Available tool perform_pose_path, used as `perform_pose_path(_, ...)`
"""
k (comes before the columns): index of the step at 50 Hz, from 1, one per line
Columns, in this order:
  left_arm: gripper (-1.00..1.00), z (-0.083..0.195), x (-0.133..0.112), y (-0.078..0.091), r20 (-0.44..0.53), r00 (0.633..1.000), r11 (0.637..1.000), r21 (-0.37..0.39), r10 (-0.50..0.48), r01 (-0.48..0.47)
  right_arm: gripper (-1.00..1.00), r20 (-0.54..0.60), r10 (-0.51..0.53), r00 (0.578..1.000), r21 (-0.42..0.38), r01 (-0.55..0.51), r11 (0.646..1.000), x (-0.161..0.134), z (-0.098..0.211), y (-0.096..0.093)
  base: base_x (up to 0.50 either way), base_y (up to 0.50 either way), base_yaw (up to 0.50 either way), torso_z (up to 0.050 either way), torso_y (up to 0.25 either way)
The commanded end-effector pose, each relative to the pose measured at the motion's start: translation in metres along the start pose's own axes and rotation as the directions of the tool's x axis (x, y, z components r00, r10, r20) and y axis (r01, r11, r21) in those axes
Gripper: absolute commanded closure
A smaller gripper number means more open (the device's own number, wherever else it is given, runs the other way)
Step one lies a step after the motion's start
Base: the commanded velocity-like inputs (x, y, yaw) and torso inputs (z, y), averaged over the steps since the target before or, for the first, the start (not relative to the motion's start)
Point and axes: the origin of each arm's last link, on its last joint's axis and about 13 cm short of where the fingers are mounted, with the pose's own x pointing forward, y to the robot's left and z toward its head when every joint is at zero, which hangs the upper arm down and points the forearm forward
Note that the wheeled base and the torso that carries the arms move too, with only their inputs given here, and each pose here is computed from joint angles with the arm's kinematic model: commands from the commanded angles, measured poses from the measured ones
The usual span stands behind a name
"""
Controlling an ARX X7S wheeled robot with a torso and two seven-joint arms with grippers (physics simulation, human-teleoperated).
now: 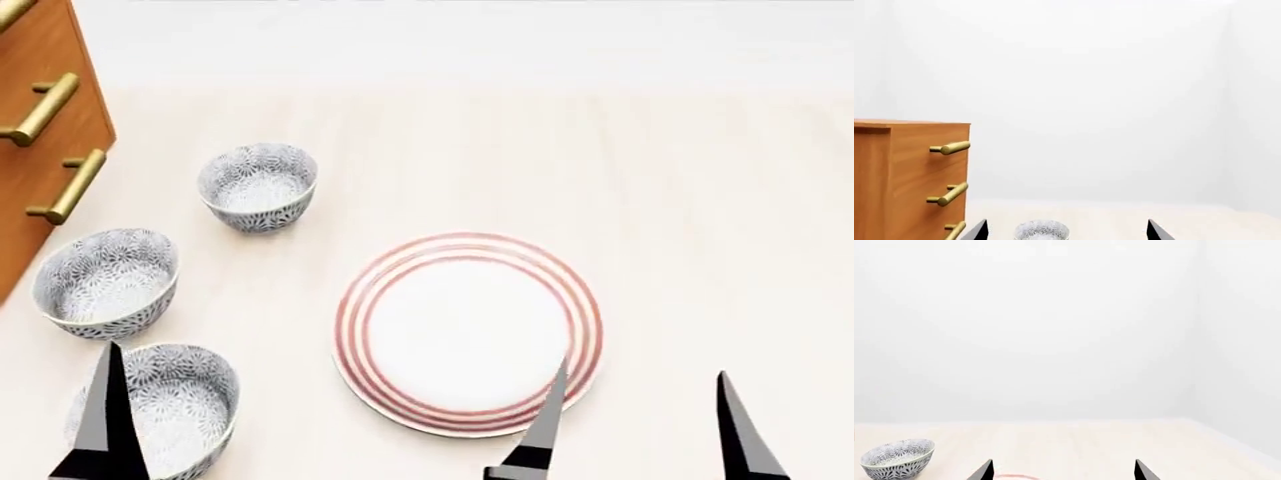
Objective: Open the top drawer of the cabinet.
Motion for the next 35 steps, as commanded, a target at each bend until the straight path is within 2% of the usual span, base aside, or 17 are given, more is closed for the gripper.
perform_pose_path(1,-1.0,0.0037,-0.0004,0.0006,0.01,1.0,1.0,-0.014,0.002,-0.001,-1.0,0.004,-0.005,1.0,-0.005,0.005,1.0,-0.0005,0.0013,-0.0016,0.5,0.0,0.0,0.0,0.0)
perform_pose_path(8,-1.0,0.0107,-0.0015,-0.0002,0.012,1.0,1.0,-0.017,-0.004,0.005,-1.0,0.004,-0.005,1.0,0.006,0.005,1.0,-0.0018,0.0026,-0.0025,0.5,0.0,0.0,0.0,0.0)
perform_pose_path(25,-1.0,0.0065,-0.0018,0.0004,0.013,1.0,1.0,-0.02,-0.009,0.009,-1.0,0.001,-0.038,0.999,0.008,0.038,0.999,-0.0013,0.0034,-0.0057,0.5,0.0,0.0,0.0,0.001)
perform_pose_path(28,-1.0,0.0052,-0.0011,0.0014,0.013,1.0,1.0,-0.02,-0.008,0.008,-1.0,0.012,-0.054,0.998,0.039,0.053,0.998,-0.0022,0.005,-0.007,0.0,0.0,0.0,0.0,0.0)
perform_pose_path(32,-1.0,0.0052,-0.001,0.0019,0.014,1.0,1.0,-0.016,-0.009,0.009,-1.0,0.009,-0.045,0.999,-0.023,0.045,0.999,-0.0019,0.0046,-0.0055,0.0,0.25,0.0,0.0,0.0)
perform_pose_path(35,-1.0,0.0039,-0.0006,0.0018,0.014,1.0,1.0,-0.017,-0.01,0.01,-1.0,0.006,-0.036,0.999,-0.015,0.036,0.999,-0.0023,0.0042,-0.0053,0.0,0.5,0.0,0.0,0.0)
